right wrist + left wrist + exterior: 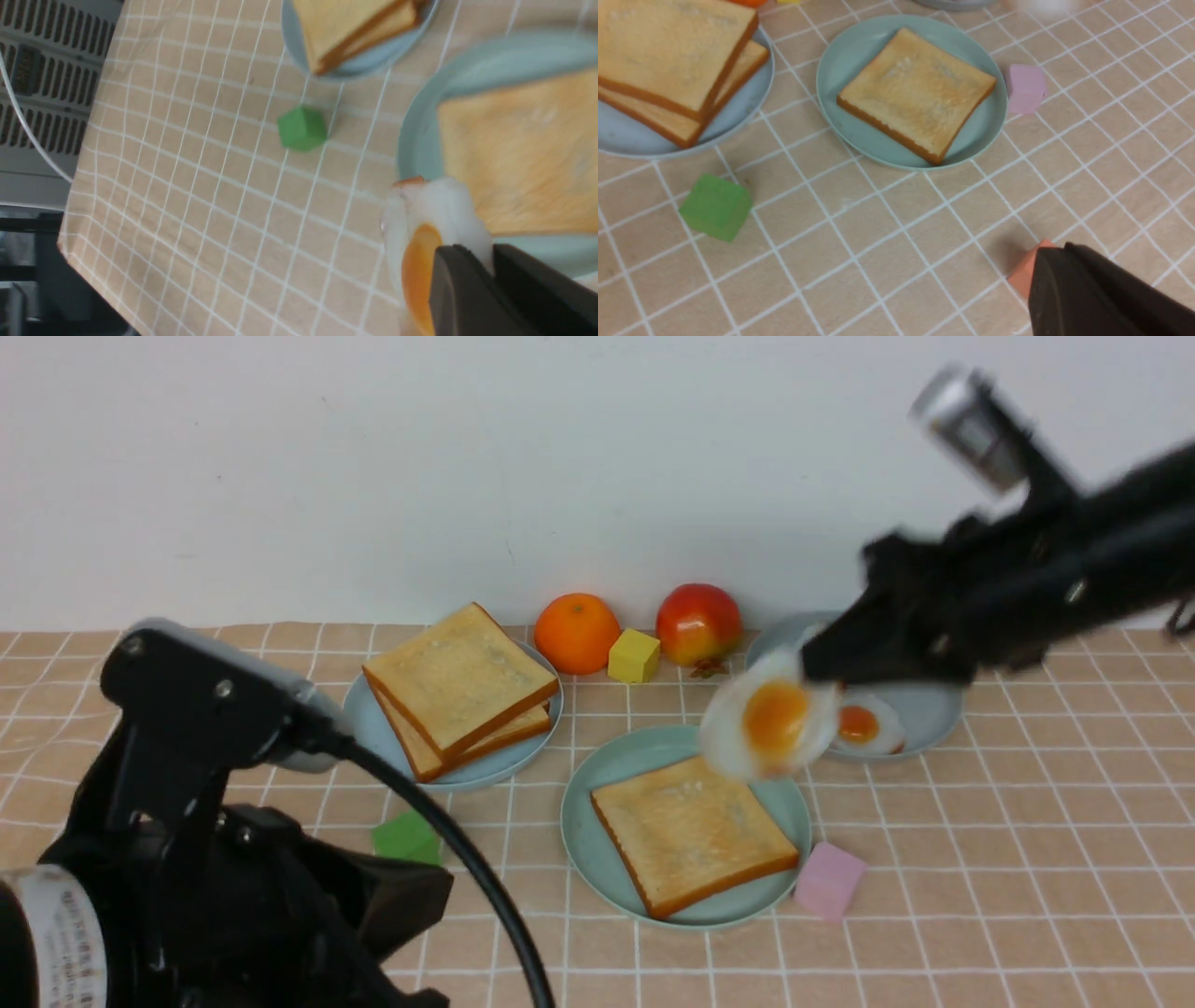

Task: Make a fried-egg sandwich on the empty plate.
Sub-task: Use the right arm to place the fried egg on the slice of bread in the middle

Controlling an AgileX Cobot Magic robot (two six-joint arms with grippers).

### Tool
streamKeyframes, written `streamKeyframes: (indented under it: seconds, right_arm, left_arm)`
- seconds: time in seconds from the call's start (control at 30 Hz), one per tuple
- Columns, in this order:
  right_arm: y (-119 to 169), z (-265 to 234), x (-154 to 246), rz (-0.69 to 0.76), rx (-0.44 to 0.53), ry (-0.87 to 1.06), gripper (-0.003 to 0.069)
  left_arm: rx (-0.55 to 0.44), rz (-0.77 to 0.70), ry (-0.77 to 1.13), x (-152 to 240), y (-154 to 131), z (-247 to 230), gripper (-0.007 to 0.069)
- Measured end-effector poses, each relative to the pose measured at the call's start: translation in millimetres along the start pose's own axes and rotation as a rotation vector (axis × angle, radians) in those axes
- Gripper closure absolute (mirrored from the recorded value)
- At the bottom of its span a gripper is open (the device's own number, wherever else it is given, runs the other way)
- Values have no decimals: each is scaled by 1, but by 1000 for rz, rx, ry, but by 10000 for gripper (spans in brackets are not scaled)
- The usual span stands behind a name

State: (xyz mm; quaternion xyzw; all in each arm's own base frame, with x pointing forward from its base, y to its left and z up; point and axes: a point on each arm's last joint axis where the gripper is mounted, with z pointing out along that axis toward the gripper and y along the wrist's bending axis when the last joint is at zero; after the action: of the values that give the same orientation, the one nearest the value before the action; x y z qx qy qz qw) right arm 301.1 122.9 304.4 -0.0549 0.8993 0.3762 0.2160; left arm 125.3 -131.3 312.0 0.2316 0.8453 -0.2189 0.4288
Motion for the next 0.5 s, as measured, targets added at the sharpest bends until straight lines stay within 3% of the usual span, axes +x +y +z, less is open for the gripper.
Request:
streamKeyframes:
  seconds: [0.2, 0.5]
  right_arm:
    - [-18, 52, 21, 88, 18, 8, 582]
    - [-68, 101, 0, 244, -3, -71, 582]
  left_arm:
    - [21, -10, -65, -3, 1, -17, 638]
    - [44, -2, -164, -8, 2, -37, 638]
